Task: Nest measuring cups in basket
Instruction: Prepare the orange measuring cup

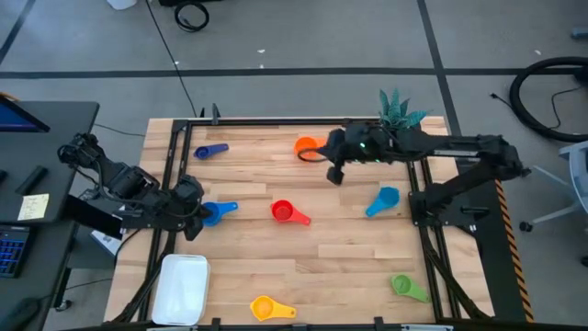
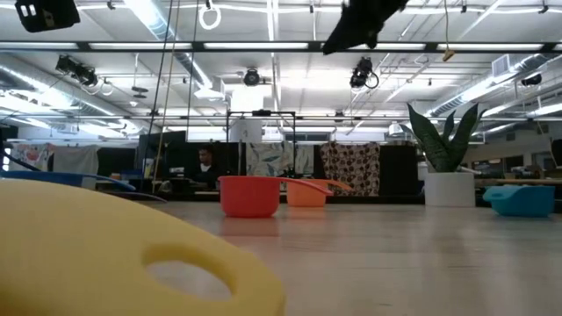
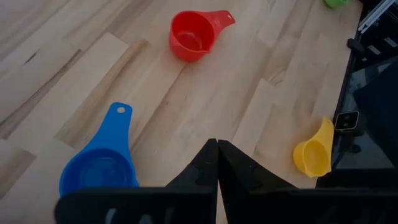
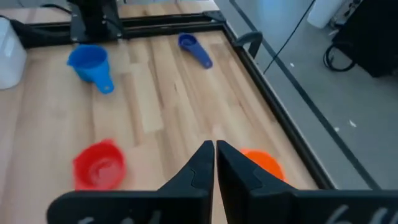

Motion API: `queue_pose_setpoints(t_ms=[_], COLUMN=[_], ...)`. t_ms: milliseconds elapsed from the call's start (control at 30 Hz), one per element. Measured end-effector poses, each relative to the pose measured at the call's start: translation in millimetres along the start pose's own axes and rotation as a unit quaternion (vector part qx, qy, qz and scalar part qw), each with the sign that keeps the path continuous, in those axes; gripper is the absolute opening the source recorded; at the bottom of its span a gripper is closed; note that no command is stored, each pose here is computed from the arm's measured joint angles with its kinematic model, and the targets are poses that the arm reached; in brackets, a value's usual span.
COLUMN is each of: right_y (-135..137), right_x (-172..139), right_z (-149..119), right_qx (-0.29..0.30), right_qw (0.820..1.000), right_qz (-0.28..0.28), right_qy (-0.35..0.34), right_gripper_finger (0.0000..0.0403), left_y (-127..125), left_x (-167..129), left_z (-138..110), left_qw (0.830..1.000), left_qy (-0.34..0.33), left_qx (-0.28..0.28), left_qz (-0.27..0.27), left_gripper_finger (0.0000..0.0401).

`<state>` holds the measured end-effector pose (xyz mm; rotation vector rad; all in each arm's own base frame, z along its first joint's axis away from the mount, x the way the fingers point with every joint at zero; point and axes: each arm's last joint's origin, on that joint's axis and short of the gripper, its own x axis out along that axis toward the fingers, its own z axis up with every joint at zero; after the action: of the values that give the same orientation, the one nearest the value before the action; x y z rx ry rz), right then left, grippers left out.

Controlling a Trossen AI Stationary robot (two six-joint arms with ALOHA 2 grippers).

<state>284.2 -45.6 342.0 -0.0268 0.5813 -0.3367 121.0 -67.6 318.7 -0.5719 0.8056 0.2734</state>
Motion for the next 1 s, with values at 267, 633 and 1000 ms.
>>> queue_pose_setpoints(t_ms=[267, 633, 1000], right_y=[-22, -34, -59], right_x=[55, 90, 92], right_z=[-7, -17, -36], right_qx=[-0.036, -0.002, -0.026], right_qw=[0.999, 0.999, 0.994], right_qz=[-0.028, -0.035, 0.014], right_qy=[0.018, 0.028, 0.106], right_gripper_finger=[0.0065, 0.0155, 0.0171], left_y=[0, 0, 0], left_x=[0, 0, 0], left_z=[0, -1, 0], left_qw=[1.0, 1.0, 1.0], left_qy=[-0.001, 0.002, -0.001], left_qx=[0.0, 0.009, -0.02], left_qz=[-0.001, -0.001, -0.001], left_gripper_finger=[0.0012, 0.0012, 0.0013])
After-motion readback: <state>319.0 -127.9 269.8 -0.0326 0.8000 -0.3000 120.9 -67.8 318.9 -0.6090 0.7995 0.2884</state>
